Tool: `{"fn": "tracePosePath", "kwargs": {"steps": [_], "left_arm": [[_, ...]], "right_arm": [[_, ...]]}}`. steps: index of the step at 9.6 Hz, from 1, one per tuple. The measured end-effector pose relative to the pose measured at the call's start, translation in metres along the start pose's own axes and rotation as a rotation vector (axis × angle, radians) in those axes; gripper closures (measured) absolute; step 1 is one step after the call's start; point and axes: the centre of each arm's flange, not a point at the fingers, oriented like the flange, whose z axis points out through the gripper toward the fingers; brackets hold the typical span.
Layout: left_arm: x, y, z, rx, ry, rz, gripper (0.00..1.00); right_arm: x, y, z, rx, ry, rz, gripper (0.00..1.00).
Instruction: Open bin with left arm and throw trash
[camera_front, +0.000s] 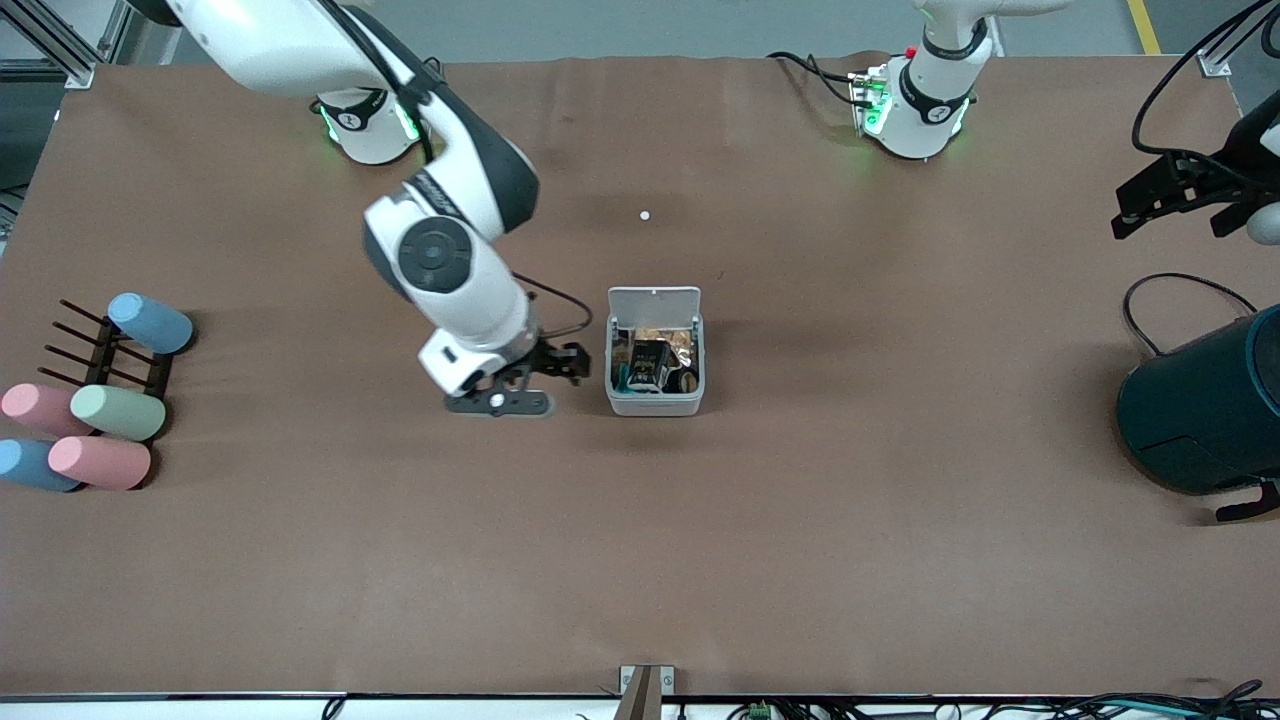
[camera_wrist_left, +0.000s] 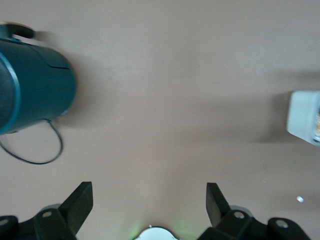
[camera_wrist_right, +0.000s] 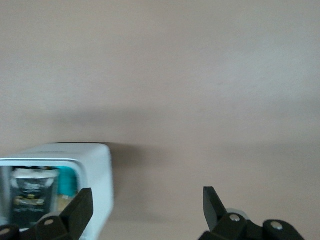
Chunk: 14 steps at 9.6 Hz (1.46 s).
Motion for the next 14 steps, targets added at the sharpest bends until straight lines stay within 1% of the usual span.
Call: {"fn": "tracePosePath", "kwargs": {"steps": [1, 2, 3, 4, 5, 7, 9, 11, 13, 14], "left_arm": [[0.0, 0.007, 0.001, -0.037, -0.005, 0.011, 0.0], [0.0, 0.011, 0.001, -0.062, -0.008, 0.017, 0.0], [0.0, 0.013, 0.002, -0.064, -0.01, 0.019, 0.0], [0.002, 0.009, 0.004, -0.064, -0.016, 0.013, 0.0], [0.004, 0.002, 0.008, -0.063, -0.024, 0.01, 0.0], [0.008, 0.001, 0.014, -0.046, -0.034, 0.014, 0.0], [0.009, -0.002, 0.016, -0.04, -0.037, 0.009, 0.0], [0.011, -0.011, 0.019, -0.04, -0.042, -0.007, 0.0], [0.017, -0.018, 0.028, -0.039, -0.059, -0.01, 0.0], [0.02, -0.019, 0.033, -0.036, -0.068, -0.011, 0.0]], "right_arm": [[0.001, 0.03, -0.009, -0.024, 0.001, -0.049, 0.01], [0.002, 0.071, -0.022, -0.054, -0.017, -0.097, 0.01], [0.003, 0.117, -0.043, -0.064, -0.05, -0.126, 0.01], [0.001, 0.166, -0.072, -0.042, -0.081, -0.13, 0.01], [-0.006, 0.215, -0.102, -0.022, -0.1, -0.119, 0.01], [-0.025, 0.286, -0.152, -0.019, -0.105, -0.06, 0.01], [-0.039, 0.315, -0.203, -0.022, -0.105, -0.008, 0.0], [-0.048, 0.337, -0.244, -0.033, -0.092, 0.033, 0.0], [-0.052, 0.352, -0.269, -0.092, -0.065, 0.055, 0.0], [-0.052, 0.348, -0.275, -0.105, -0.054, 0.046, 0.0]]}}
